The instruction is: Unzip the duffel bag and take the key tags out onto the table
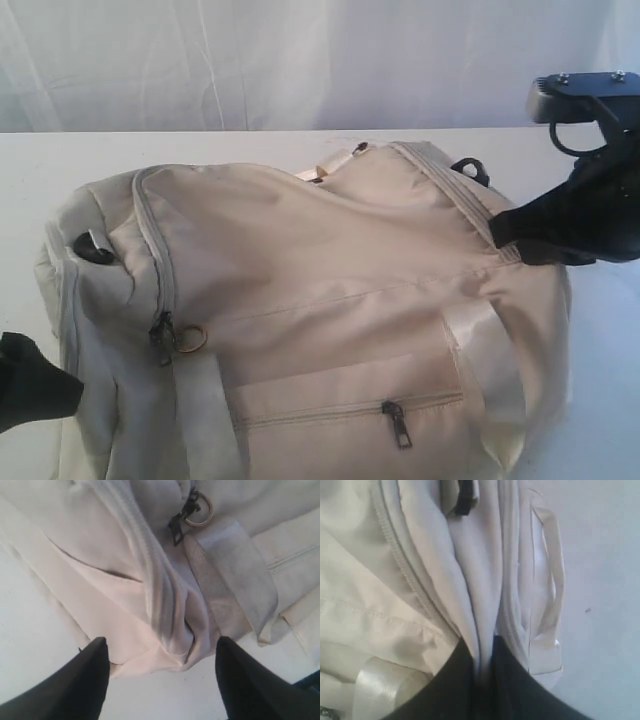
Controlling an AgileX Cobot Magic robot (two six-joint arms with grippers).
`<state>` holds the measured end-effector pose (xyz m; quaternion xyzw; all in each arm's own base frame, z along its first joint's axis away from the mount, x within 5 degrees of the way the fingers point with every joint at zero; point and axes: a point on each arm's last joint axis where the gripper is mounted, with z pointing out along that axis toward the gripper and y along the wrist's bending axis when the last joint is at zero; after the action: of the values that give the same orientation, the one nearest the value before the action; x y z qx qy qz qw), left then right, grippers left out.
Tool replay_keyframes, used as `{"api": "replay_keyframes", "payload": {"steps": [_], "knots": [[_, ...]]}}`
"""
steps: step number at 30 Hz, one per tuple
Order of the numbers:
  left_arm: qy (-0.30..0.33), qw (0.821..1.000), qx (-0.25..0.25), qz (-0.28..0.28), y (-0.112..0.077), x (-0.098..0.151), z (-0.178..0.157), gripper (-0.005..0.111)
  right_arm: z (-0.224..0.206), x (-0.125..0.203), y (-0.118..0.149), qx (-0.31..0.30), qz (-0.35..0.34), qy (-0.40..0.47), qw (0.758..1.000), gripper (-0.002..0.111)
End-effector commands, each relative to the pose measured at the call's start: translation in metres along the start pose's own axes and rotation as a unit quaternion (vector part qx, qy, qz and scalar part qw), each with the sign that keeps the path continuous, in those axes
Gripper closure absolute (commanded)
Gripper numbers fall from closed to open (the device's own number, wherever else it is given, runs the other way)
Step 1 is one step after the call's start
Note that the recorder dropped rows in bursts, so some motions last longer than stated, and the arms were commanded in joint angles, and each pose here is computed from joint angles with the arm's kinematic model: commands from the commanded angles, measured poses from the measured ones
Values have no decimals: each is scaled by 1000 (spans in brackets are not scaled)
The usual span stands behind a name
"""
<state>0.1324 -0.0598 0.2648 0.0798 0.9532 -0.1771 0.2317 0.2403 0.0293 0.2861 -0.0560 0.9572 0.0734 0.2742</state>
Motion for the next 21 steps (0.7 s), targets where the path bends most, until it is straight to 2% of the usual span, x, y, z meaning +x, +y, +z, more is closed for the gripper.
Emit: {"api": "replay_keyframes", "payload": {"steps": [1, 4, 10, 13, 17, 19, 20, 21], "knots": [[-24, 999, 35, -19, -2, 4, 12, 42, -18, 15, 0, 12, -6, 38, 999, 108], [-53, 996, 63, -20, -5, 2, 15, 42, -14, 24, 0, 11, -6, 55, 998, 108], [-62, 997, 50, -6, -2, -4, 23, 42, -6, 32, 6, -30, -16, 62, 997, 106], [-60, 997, 37, -7, 2, -8, 30, 42, -6, 34, 9, -47, -17, 72, 996, 94], [-60, 998, 16, 1, 7, -13, 39, 44, -6, 36, 8, -46, -20, 82, 995, 70], [-55, 998, 10, 3, 9, -14, 43, 53, -7, 36, 8, -44, -22, 79, 996, 58], [-47, 999, 4, 7, 10, -14, 46, 75, -9, 33, 8, -42, -25, 66, 997, 53], [-43, 999, -1, 14, 11, -14, 47, 93, -13, 29, 8, -40, -27, 49, 998, 53]]}}
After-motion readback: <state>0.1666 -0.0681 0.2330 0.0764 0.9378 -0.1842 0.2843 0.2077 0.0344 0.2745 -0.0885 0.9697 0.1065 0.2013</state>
